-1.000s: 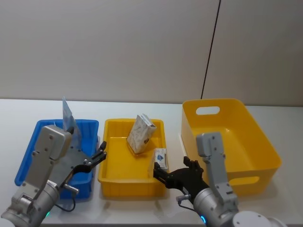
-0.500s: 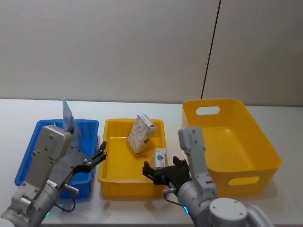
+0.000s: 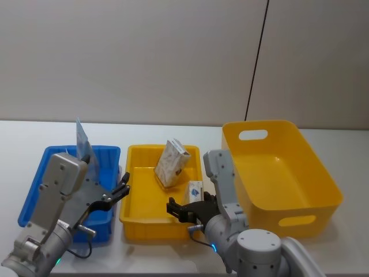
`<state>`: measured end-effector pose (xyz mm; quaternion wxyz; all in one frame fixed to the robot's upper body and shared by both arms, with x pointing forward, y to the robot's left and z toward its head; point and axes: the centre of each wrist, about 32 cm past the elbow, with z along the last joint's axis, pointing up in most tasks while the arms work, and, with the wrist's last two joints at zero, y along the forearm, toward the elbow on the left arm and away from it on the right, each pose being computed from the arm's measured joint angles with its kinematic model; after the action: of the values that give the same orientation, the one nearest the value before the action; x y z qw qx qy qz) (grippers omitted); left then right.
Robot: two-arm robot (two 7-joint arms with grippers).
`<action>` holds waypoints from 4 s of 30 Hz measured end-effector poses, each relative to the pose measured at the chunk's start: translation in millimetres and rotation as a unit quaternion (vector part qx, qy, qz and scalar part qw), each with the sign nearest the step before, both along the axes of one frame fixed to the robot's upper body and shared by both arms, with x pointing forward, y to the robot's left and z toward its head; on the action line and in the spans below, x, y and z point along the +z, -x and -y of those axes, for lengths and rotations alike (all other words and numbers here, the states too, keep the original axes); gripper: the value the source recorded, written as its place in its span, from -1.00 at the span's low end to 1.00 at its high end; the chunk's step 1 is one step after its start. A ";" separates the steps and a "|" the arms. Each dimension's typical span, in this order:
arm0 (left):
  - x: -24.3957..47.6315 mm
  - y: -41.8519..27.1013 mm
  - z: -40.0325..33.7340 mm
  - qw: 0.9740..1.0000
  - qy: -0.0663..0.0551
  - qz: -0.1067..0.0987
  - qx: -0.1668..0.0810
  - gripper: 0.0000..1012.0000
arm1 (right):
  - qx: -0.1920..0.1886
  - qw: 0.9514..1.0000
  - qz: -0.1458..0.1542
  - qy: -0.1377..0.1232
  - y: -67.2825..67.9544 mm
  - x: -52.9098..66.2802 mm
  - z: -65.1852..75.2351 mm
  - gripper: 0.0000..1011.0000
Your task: Bimanual collaborative sorting of washing and personal care products
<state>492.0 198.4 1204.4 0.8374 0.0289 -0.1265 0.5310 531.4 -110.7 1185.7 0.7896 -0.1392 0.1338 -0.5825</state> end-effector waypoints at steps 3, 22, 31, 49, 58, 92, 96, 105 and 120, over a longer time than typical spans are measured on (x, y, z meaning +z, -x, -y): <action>0.0 0.0 0.0 1.000 0.000 0.000 0.000 0.98 | -0.001 1.000 -0.005 0.001 -2.2 -0.5 -1.6 0.88; 0.0 0.0 0.0 1.000 0.000 0.000 0.000 0.98 | -0.015 1.000 -0.018 0.014 -11.9 0.6 -10.9 -0.23; 0.0 0.0 0.0 1.000 0.000 0.000 0.000 0.98 | -0.017 1.000 -0.006 0.023 -11.7 0.8 -14.0 -0.27; 0.0 0.0 0.0 1.000 0.000 0.000 0.000 0.98 | -0.011 0.995 0.098 0.015 -5.0 3.5 -10.6 -0.28; 0.0 0.0 0.0 1.000 0.000 0.000 0.000 0.98 | -0.010 0.987 0.161 0.000 -2.5 9.7 1.7 -0.29; 0.0 0.0 0.0 1.000 0.000 0.000 0.000 0.98 | -0.109 0.981 0.154 0.038 -3.4 36.2 91.7 -0.29; 0.0 0.0 0.0 1.000 0.000 0.000 0.000 0.98 | -0.112 0.983 0.143 0.040 -4.9 35.3 96.2 -0.28; 0.0 0.0 0.0 1.000 0.000 0.000 0.000 0.98 | -0.116 0.984 0.126 0.043 -7.7 34.8 103.0 0.07; 0.0 0.0 0.0 1.000 0.000 0.000 0.000 0.98 | -0.113 0.983 0.135 0.051 -5.3 37.8 107.4 0.92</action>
<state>492.0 198.4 1204.4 0.8373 0.0289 -0.1265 0.5311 536.7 -218.2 1223.5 0.7215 -0.0836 0.0111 -0.6873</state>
